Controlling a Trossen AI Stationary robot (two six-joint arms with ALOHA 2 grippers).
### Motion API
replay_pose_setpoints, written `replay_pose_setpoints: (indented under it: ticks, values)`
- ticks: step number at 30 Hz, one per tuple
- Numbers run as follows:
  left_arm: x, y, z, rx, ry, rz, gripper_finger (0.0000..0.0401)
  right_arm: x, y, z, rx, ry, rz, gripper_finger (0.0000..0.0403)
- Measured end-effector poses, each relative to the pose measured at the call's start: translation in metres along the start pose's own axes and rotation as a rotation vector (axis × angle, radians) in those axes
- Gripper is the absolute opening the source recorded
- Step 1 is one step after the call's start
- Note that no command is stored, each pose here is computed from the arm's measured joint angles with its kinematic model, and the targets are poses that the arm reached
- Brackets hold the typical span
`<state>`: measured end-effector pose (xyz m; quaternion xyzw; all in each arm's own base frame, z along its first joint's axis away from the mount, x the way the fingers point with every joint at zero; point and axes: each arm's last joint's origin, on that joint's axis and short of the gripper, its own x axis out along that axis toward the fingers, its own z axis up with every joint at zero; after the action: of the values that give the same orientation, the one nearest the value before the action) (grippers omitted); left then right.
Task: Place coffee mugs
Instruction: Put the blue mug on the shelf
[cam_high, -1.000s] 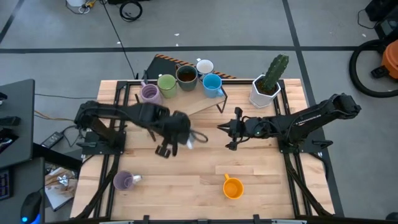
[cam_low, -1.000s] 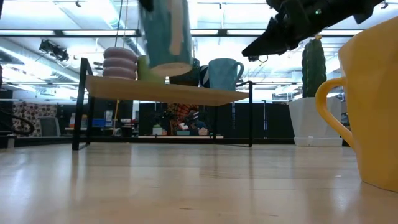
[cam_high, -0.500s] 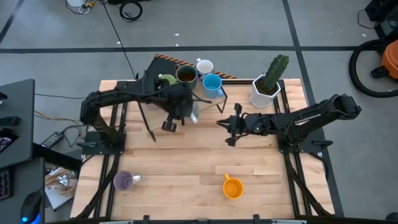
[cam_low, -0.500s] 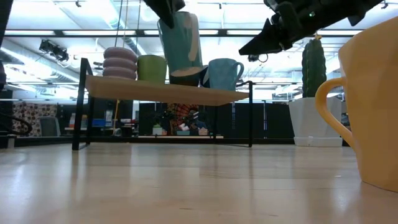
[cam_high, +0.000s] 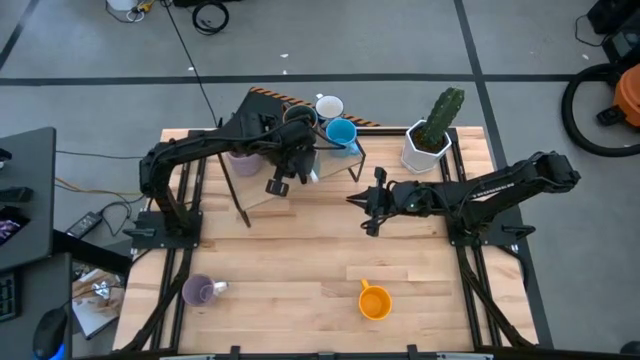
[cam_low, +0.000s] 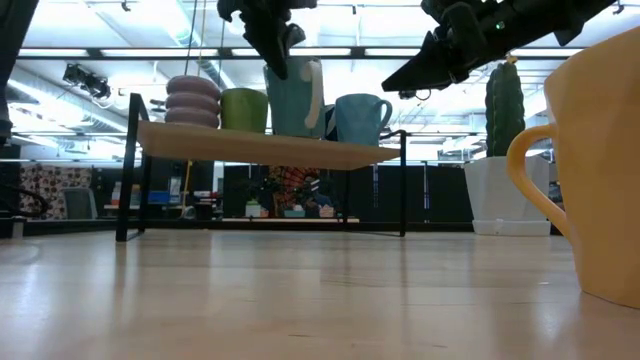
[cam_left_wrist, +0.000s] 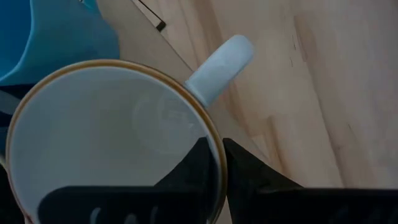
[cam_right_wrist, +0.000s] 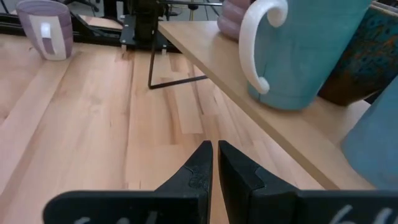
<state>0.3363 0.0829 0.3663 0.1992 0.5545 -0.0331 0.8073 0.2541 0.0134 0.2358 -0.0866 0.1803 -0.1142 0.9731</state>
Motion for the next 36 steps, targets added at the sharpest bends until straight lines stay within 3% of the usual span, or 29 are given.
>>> replay_pose_setpoints:
  ticks: [10, 26, 36]
  values:
    - [0.0002, 0.0015, -0.0006, 0.022, 0.003, 0.011, 0.0037, 0.0000, 0.0001, 0.0006, 0.012, -0.006, 0.004, 0.0030]
    - [0.0057, 0.0030, 0.0035, 0.017, 0.006, 0.103, 0.0135, -0.0001, 0.0009, 0.0006, 0.011, -0.008, 0.023, 0.0030]
    - [0.0058, 0.0059, 0.0076, 0.035, -0.035, 0.133, 0.0142, -0.0001, 0.0009, 0.0006, 0.011, -0.008, 0.023, 0.0030]
